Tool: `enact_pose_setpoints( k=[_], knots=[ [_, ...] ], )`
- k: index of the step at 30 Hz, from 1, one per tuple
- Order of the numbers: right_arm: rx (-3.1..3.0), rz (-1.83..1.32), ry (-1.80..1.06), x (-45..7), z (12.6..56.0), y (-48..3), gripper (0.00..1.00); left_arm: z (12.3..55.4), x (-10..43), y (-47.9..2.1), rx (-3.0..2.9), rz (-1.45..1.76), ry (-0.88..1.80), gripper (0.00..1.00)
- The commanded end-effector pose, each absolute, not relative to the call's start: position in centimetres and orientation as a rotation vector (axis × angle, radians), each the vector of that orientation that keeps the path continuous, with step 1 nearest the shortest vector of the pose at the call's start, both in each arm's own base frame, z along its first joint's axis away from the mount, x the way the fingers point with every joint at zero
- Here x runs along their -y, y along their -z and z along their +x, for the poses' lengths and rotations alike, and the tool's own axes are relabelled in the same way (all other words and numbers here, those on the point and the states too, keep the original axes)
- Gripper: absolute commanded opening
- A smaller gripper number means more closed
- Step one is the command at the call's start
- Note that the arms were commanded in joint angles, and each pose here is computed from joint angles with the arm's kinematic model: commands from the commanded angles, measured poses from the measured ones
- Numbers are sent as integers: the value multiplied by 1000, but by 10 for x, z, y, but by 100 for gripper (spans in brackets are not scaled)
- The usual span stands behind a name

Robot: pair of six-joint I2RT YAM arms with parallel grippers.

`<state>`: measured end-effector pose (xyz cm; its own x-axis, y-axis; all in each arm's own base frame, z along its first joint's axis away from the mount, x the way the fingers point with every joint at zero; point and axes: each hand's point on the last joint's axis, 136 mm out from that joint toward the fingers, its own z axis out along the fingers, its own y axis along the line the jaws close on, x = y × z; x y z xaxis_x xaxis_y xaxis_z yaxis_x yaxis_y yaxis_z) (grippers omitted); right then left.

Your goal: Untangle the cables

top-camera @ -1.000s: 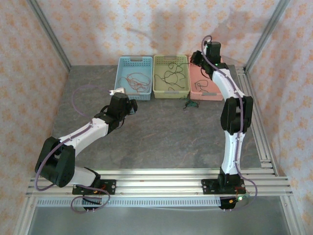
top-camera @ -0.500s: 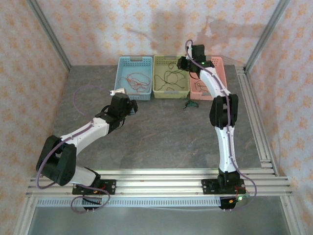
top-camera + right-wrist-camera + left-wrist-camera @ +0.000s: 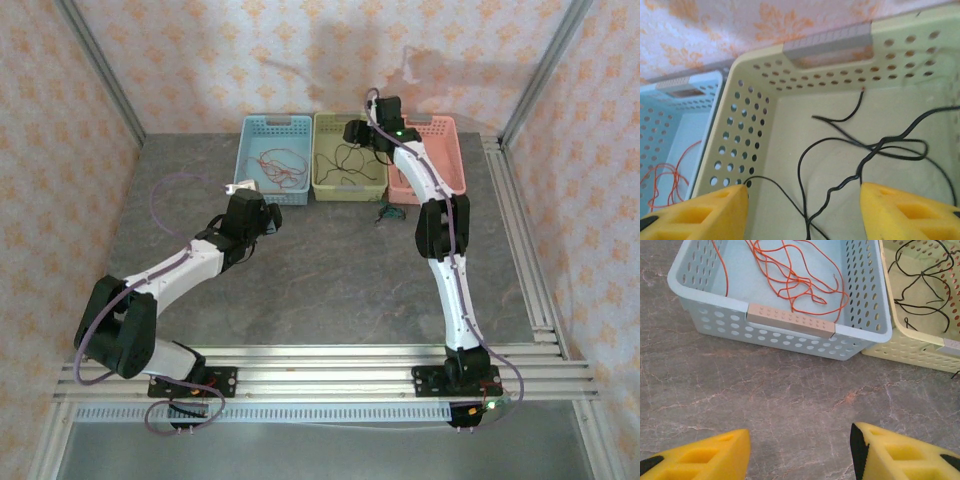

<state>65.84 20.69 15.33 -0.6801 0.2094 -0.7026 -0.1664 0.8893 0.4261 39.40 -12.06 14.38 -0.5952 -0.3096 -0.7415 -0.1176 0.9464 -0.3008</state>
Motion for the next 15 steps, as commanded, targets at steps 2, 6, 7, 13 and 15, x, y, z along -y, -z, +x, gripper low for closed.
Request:
enact_pose_setpoints(
  k=[2,6,7,13,15],
  knots=[
    [-2206,108,-403,-173,661,-185,60,399,125,-151,-2199,-296,266,56],
    [-2192,59,-420,-174,640,-213,58,399,125,-152,-2192,-292,272,56],
    [-2187,57,-429,-174,632,-217,57,398,125,-152,-2192,-290,273,56],
    [-2109,95,-478,-159,560,-253,55,396,126,-157,-2167,-284,293,56],
    [-2090,111,-483,-151,531,-251,51,395,127,-158,-2164,-281,294,56]
  ],
)
